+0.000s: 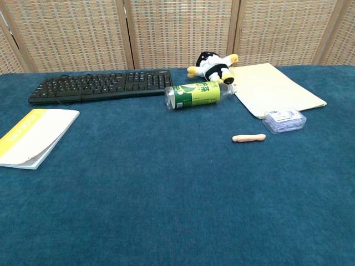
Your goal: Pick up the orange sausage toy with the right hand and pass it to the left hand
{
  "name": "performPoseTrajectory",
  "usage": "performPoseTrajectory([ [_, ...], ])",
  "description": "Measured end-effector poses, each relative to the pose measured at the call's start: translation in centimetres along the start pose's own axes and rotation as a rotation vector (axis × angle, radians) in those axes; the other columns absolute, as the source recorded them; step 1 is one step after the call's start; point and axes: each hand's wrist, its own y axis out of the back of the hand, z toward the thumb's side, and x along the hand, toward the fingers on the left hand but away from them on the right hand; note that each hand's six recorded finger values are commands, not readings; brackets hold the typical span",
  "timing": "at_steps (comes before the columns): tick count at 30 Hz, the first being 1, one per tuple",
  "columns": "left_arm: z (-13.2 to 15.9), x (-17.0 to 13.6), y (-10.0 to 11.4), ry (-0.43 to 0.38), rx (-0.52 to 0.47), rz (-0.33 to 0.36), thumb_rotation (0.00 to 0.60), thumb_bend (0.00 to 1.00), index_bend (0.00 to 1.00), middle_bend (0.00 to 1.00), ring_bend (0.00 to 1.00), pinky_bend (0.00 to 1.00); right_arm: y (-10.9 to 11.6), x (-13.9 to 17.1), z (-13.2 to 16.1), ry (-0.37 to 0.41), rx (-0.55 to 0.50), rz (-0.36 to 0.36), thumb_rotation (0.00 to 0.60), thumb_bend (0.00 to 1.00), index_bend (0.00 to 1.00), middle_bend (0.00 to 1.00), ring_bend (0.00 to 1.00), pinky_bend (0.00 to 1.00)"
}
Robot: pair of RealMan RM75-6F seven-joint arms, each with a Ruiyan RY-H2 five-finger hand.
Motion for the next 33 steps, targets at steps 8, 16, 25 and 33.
performPoseTrajectory([
  [8, 0.0, 0.1, 0.0, 0.001, -0.003, 0.003, 0.6, 0.0, 0.0, 0.0, 0.0, 0.0, -0.4, -0.2, 0.3, 0.007, -0.007, 0.015, 0.6, 0.0, 0.0, 0.0, 0.0, 0.0],
  [16, 0.0, 0.7, -0.4, -0.001, 0.001, 0.012, 0.6, 0.0, 0.0, 0.0, 0.0, 0.0, -1.4, -3.4, 2.6, 0.106, -0.012, 0.06, 0.6, 0.0, 0.06, 0.0, 0.0, 0.0],
  [25, -0.3, 2.1, -1.5, 0.038, 0.026, -0.006, 0.6, 0.0, 0.0, 0.0, 0.0, 0.0, -3.3, -12.4, 9.0, 0.291, -0.047, 0.189, 0.6, 0.05, 0.25, 0.0, 0.0, 0.0],
  [33, -0.8, 2.9, -2.0, 0.071, 0.035, -0.011, 0.6, 0.0, 0.0, 0.0, 0.0, 0.0, -6.5, -18.7, 14.2, 0.327, -0.103, 0.298, 0.6, 0.3, 0.35, 0.0, 0.0, 0.0],
])
